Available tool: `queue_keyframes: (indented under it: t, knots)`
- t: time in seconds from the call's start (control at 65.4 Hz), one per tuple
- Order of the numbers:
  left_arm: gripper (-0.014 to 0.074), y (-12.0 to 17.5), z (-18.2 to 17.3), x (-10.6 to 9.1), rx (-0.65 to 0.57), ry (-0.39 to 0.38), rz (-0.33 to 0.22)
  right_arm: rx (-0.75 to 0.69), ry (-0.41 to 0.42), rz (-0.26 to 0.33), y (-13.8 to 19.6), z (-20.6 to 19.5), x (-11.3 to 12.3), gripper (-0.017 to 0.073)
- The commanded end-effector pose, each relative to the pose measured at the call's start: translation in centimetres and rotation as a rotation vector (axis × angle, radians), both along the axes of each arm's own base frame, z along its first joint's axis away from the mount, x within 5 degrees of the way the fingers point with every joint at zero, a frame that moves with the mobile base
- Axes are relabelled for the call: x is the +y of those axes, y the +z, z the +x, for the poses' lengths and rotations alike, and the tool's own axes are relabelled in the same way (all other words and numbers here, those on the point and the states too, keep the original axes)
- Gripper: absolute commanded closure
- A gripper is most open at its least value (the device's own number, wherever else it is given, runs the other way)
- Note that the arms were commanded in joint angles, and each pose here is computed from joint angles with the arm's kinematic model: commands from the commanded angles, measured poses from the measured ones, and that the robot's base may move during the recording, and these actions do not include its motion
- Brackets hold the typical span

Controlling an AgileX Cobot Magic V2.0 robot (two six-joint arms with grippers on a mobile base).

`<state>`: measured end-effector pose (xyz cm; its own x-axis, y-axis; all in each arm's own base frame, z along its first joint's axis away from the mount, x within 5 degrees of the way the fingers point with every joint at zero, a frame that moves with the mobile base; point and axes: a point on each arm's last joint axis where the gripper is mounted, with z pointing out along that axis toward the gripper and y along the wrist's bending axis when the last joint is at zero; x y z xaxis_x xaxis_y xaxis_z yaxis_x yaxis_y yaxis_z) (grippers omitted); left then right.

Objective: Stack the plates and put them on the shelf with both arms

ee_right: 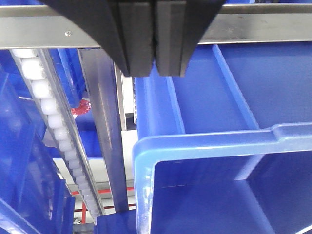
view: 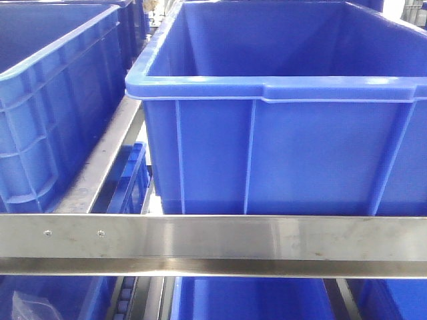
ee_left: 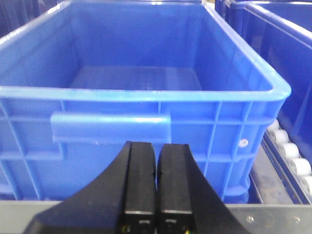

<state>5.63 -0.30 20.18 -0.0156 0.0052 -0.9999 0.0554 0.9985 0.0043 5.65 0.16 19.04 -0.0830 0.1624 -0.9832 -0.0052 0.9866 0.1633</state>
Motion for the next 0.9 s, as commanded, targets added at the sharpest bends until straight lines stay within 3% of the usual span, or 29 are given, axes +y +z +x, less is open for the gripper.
queue_keyframes:
  t: [0.0,0.887]
  knots:
    - [0.0506,1.11,-0.24,0.00,-0.138,-0.002,-0.012,-0.106,-0.014,-0.011,0.89,-0.11,-0.11,0.0536]
    - [0.0506,1.31,-0.26,-0.01,-0.160,-0.003,-0.013,-0.106,-0.014,-0.011,0.89,-0.11,-0.11,0.0536]
